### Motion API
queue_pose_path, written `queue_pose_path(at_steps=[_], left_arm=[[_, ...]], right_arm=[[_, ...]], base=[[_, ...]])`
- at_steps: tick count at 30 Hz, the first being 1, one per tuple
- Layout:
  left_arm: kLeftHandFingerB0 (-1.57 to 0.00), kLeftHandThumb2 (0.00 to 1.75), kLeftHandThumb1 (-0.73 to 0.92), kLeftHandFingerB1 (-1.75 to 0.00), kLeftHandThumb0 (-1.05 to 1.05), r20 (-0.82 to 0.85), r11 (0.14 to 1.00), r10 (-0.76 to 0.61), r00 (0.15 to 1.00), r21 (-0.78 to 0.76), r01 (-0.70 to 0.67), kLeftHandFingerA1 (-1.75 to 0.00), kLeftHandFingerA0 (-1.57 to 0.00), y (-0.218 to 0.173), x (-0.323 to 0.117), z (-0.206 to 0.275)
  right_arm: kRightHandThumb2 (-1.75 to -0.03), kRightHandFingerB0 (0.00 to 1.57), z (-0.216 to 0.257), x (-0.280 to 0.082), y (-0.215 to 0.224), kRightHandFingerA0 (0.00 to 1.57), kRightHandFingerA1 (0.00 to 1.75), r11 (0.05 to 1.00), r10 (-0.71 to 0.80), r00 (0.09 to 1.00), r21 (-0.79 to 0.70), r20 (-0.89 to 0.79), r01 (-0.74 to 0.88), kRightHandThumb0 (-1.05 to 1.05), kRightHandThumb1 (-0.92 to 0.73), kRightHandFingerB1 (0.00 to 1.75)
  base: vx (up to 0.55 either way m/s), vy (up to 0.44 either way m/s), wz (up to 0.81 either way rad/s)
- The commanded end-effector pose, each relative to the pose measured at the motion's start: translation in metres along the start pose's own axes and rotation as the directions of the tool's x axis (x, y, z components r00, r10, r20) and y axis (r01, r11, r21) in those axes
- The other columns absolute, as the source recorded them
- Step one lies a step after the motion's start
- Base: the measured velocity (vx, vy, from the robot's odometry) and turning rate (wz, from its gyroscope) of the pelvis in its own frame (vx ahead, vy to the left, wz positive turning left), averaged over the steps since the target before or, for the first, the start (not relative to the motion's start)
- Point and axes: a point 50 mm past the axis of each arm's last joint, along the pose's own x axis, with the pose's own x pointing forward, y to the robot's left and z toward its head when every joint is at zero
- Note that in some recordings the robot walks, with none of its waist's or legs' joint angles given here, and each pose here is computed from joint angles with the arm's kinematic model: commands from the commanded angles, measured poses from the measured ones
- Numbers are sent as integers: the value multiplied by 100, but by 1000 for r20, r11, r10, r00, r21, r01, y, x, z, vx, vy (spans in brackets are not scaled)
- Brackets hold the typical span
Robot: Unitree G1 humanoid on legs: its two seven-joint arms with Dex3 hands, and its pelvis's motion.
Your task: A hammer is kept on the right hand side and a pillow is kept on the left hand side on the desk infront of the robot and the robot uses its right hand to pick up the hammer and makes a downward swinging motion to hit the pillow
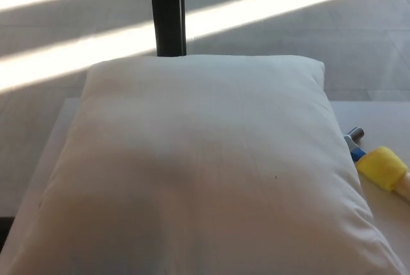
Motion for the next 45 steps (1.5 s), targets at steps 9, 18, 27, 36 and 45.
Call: queue_pose_path(at_steps=[9, 18, 27, 36, 45], left_arm=[[-63, 59, 62, -59, -50, 20, 925, 78, 997, -375, -64, -69, -66, 34, -4, 6], [-61, 59, 63, -52, -54, 62, 940, 51, 997, -341, -27, -61, -71, 30, -1, 22], [-52, 59, 65, -47, -52, 111, 950, -48, 993, -302, 80, -55, -63, 12, 4, 36], [-51, 60, 67, -47, -53, 120, 965, -85, 989, -236, 112, -56, -63, 8, 5, 42], [-51, 61, 69, -48, -55, 125, 980, -70, 990, -174, 92, -56, -64, 8, 4, 40]], right_arm=[[-61, 26, -9, -13, -66, 24, 40, 822, -208, 965, 506, -159, 261, -44, -70, 37], [-62, 12, 89, -14, -94, 19, 35, 736, -311, 927, 670, 211, 94, -53, -68, 28], [-95, 9, 256, -74, -85, 3, 31, 928, -172, 629, 339, 758, -156, -78, -58, 31], [-62, 19, 324, -126, -42, 19, 39, 999, -2, 420, 24, 907, -47, -66, -74, 29], [-62, 15, 343, -119, 17, 8, 39, 926, 305, 457, -372, 836, 62, -77, -70, 28]], base=[[0, 0, 0], [0, 0, 0], [0, 0, 0], [0, 0, 0], [0, 0, 0]])
